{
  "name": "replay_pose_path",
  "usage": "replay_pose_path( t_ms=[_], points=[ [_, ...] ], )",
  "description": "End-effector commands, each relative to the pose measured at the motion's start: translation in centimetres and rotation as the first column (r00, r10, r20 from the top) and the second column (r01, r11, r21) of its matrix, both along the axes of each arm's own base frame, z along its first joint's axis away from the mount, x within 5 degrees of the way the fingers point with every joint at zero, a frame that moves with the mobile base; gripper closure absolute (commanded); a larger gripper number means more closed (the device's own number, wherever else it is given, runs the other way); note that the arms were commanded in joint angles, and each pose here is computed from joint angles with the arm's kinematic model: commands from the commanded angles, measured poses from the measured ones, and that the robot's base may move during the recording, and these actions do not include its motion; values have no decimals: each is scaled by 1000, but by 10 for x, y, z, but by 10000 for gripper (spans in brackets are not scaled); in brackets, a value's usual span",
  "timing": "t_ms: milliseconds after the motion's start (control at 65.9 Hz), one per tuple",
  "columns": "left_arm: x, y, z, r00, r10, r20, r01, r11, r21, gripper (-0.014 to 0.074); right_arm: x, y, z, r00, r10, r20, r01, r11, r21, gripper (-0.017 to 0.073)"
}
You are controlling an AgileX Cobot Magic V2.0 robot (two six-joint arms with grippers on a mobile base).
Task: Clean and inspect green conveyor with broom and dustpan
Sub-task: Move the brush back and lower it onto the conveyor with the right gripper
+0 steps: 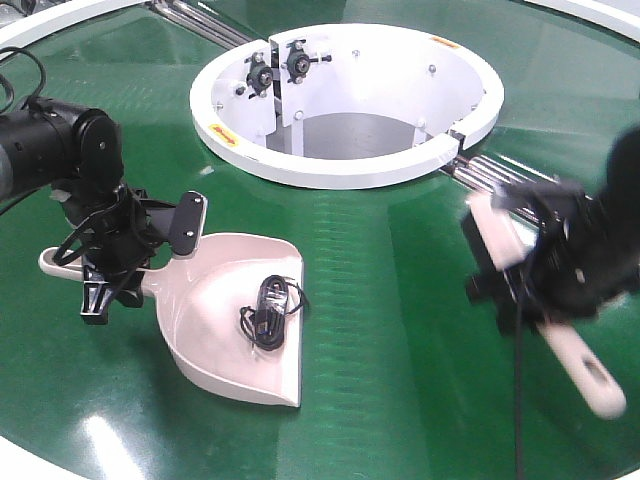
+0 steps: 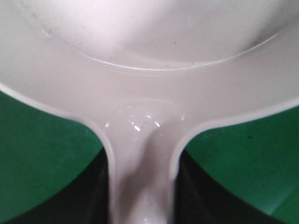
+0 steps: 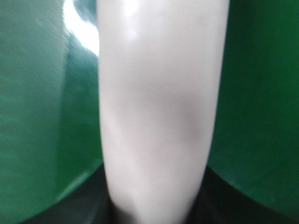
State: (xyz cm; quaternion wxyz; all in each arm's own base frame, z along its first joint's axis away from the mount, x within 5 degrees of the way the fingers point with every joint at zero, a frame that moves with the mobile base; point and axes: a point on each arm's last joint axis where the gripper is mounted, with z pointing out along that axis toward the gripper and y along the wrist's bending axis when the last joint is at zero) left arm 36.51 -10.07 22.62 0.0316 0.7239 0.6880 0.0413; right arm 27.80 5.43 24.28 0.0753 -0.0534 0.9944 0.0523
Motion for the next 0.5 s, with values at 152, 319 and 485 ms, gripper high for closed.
replay_pose_path(
  t_ms=[152, 319, 485],
  points=[
    [-2, -3, 26, 997, 3, 74, -1, 999, -34, 601, -5, -6, -13, 999, 2, 51, -1, 1000, -21, 561],
    [-2, -3, 26, 997, 3, 74, -1, 999, -34, 601, -4, -7, -21, 1000, 5, 22, -4, 1000, -30, 561],
    [-2, -3, 26, 997, 3, 74, -1, 999, -34, 601, -2, -7, -35, 998, -1, -61, -2, 999, -47, 561]
  ],
)
